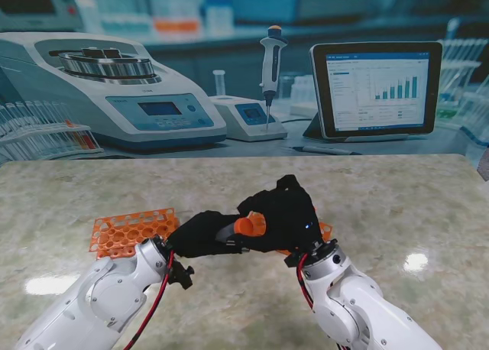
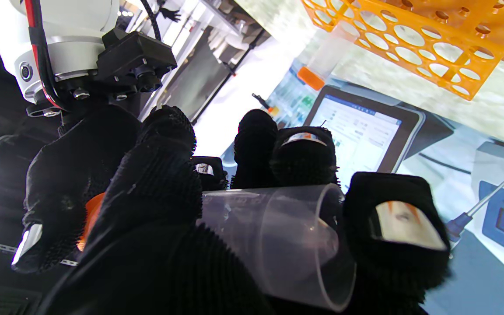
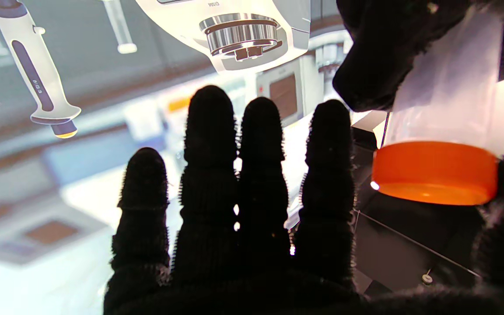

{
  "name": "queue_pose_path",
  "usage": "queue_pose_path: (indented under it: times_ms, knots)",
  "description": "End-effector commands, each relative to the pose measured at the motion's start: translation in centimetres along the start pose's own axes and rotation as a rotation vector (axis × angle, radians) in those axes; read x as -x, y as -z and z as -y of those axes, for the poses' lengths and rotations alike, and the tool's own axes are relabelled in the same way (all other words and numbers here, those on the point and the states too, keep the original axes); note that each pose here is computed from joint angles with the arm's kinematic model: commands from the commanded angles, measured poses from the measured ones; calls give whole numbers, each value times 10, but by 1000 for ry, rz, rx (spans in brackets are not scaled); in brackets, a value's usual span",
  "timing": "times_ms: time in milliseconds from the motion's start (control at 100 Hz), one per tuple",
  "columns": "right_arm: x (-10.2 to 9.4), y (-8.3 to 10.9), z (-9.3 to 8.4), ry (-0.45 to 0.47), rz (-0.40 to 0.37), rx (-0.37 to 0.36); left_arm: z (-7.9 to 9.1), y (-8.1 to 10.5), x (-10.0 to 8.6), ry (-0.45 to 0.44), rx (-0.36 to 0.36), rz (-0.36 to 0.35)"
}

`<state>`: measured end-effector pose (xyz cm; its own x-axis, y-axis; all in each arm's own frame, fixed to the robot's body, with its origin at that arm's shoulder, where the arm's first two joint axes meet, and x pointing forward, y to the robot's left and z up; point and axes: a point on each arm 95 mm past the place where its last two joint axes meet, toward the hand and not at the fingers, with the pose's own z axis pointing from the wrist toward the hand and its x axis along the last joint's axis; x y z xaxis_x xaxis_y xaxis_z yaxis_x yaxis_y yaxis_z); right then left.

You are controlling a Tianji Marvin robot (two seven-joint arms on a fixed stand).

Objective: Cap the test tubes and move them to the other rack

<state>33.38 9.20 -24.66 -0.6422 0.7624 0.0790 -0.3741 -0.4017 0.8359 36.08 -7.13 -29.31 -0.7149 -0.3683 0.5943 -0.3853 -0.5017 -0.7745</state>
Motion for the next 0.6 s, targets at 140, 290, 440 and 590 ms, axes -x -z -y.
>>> queue_pose_path:
  times_ms: [140, 290, 440, 590]
  knots:
    - [2, 3, -5, 7, -4, 5, -3, -1, -4, 4, 9, -9]
    - [-1, 6, -7, 0, -32, 10, -3, -1, -3, 2, 5, -8]
    - [-7, 10, -10, -19, -67, 30, -3, -2, -3, 3, 7, -5]
    - [-12, 15, -12, -14, -84, 26, -2, -2, -3, 2, 5, -6]
